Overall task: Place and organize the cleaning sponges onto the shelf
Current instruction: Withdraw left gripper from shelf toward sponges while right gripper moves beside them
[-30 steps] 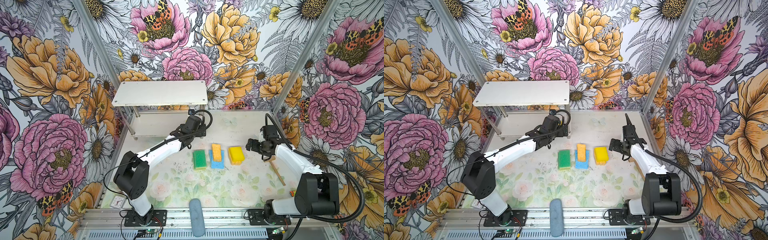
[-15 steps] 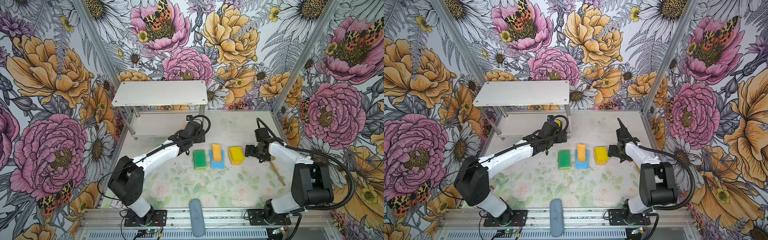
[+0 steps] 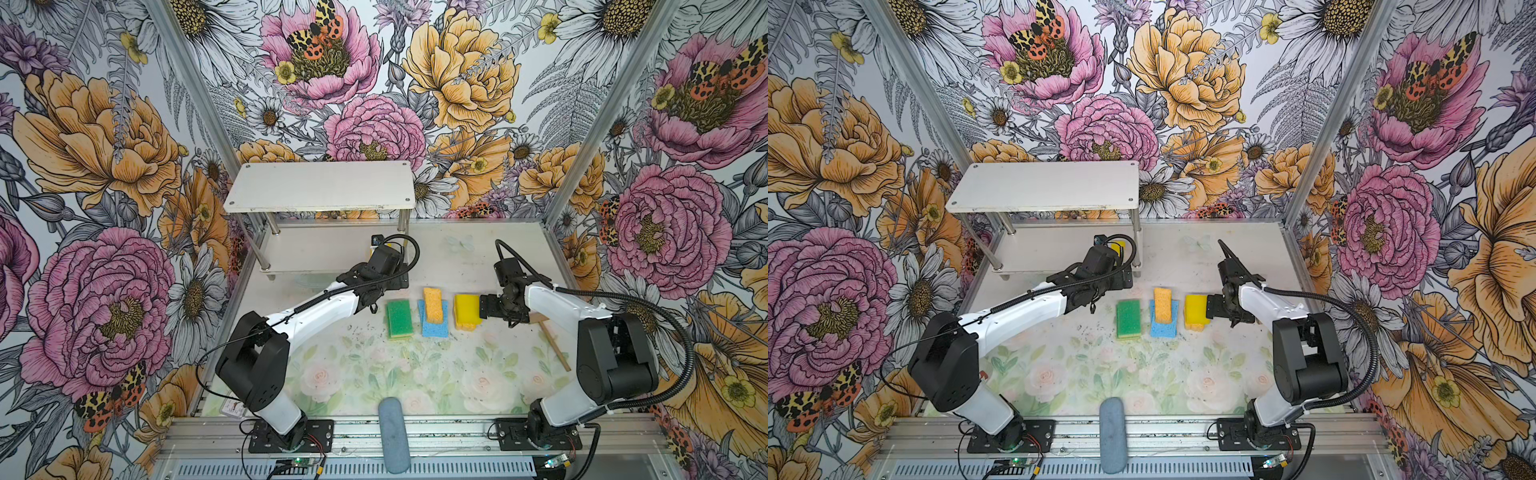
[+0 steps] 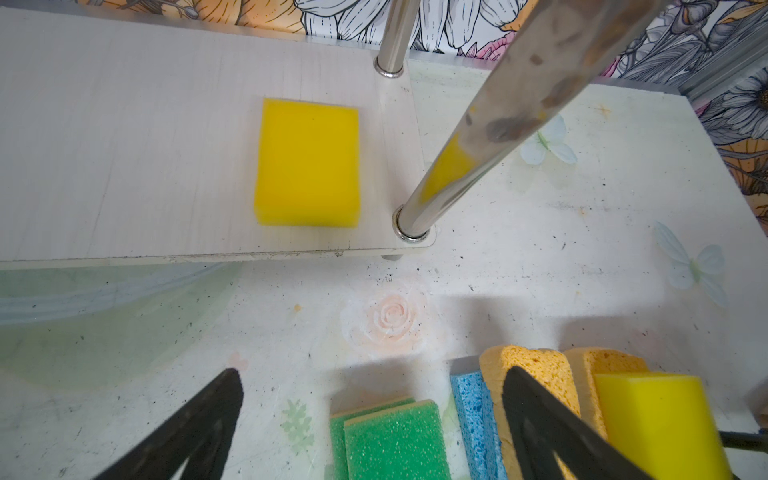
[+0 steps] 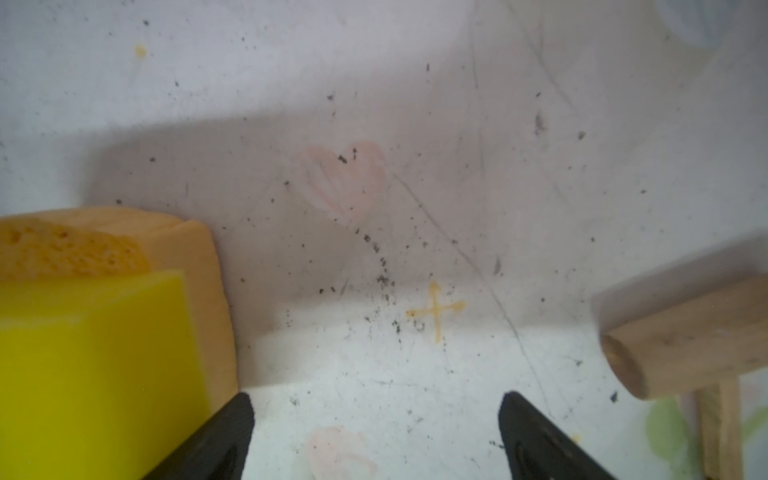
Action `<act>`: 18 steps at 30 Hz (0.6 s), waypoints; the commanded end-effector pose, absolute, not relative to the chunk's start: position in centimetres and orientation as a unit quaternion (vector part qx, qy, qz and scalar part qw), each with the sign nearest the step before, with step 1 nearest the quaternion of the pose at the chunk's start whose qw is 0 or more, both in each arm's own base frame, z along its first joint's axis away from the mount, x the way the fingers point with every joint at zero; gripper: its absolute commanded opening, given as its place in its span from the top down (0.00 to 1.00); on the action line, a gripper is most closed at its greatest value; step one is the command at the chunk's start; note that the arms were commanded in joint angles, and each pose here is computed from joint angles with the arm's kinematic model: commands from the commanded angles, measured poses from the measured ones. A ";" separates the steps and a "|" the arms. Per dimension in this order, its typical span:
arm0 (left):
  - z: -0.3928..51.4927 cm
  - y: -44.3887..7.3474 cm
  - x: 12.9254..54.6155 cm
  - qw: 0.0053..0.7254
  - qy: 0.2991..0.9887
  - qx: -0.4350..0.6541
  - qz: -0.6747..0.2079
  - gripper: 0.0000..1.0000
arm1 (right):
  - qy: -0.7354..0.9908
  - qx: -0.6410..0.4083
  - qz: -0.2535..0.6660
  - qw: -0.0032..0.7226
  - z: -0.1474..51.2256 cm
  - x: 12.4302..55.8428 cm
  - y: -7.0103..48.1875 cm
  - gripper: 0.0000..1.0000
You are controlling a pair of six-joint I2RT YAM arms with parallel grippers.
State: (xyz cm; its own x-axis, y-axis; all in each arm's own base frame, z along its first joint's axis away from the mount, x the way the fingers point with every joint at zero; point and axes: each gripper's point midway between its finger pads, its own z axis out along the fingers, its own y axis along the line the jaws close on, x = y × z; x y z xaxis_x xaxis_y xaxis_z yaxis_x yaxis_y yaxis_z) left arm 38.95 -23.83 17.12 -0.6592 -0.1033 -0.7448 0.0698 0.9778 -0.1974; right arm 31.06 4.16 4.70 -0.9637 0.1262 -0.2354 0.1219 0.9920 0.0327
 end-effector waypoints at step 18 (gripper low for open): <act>16.9 -22.5 38.8 0.412 0.905 -0.026 -0.102 0.01 | 0.989 0.019 0.038 0.143 5.0 34.5 8.6 0.08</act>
State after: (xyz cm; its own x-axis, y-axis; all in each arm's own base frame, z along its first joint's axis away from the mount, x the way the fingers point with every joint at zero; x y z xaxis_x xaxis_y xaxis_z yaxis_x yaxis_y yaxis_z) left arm 38.79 -23.21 16.24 -0.6717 -0.1054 -0.7333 0.0534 0.9804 -0.1898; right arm 32.92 7.54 4.36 -0.9689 0.0515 -0.2420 0.0394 0.9977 0.0547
